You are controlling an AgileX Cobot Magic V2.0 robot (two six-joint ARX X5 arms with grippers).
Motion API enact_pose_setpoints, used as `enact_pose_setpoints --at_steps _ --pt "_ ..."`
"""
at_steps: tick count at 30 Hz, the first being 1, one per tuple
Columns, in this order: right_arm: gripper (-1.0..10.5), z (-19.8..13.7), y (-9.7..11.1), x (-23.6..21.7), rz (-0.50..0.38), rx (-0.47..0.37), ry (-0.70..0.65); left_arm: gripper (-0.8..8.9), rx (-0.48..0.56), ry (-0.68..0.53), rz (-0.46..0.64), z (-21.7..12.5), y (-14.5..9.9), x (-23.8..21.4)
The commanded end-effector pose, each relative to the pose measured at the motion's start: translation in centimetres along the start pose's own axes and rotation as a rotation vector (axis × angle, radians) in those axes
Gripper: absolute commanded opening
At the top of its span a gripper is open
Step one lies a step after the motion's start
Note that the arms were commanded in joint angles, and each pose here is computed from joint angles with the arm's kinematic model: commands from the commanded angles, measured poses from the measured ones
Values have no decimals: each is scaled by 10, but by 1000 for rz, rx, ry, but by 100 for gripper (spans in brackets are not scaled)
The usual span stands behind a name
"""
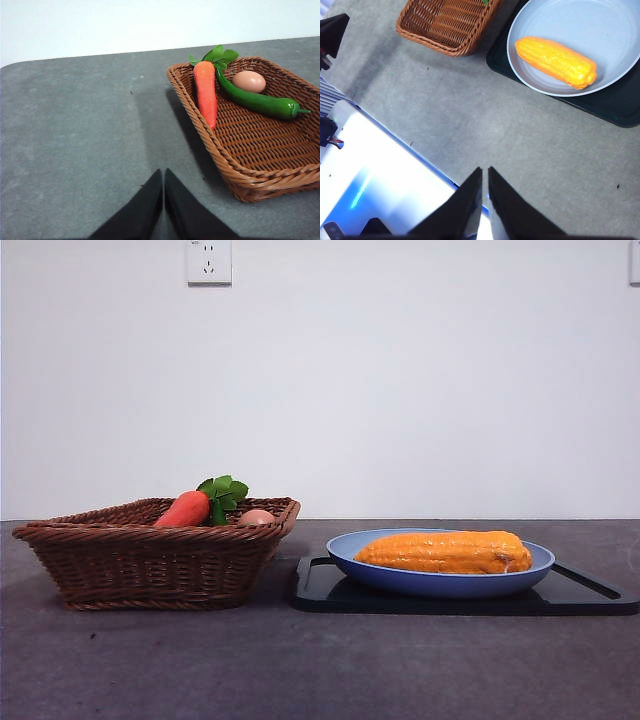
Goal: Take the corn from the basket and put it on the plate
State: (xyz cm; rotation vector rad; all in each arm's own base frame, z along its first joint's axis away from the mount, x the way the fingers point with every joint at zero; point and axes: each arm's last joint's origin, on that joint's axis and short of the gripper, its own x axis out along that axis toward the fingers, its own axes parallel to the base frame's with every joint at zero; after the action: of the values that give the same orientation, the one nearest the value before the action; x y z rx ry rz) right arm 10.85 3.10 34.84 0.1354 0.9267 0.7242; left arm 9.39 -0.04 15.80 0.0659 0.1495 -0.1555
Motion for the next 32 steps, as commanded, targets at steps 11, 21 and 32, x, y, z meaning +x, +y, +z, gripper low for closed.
enact_pose_setpoints --at_steps 11,21,32 --pt "3 9 -1 -17 -109 -311 -301 7 -12 41 -1 -9 0 2" --pt "3 -42 -36 18 -299 -463 -635 7 -12 41 -1 -9 0 2" --pt "3 -102 -74 71 -562 -295 -862 7 -12 41 -1 -9 0 2"
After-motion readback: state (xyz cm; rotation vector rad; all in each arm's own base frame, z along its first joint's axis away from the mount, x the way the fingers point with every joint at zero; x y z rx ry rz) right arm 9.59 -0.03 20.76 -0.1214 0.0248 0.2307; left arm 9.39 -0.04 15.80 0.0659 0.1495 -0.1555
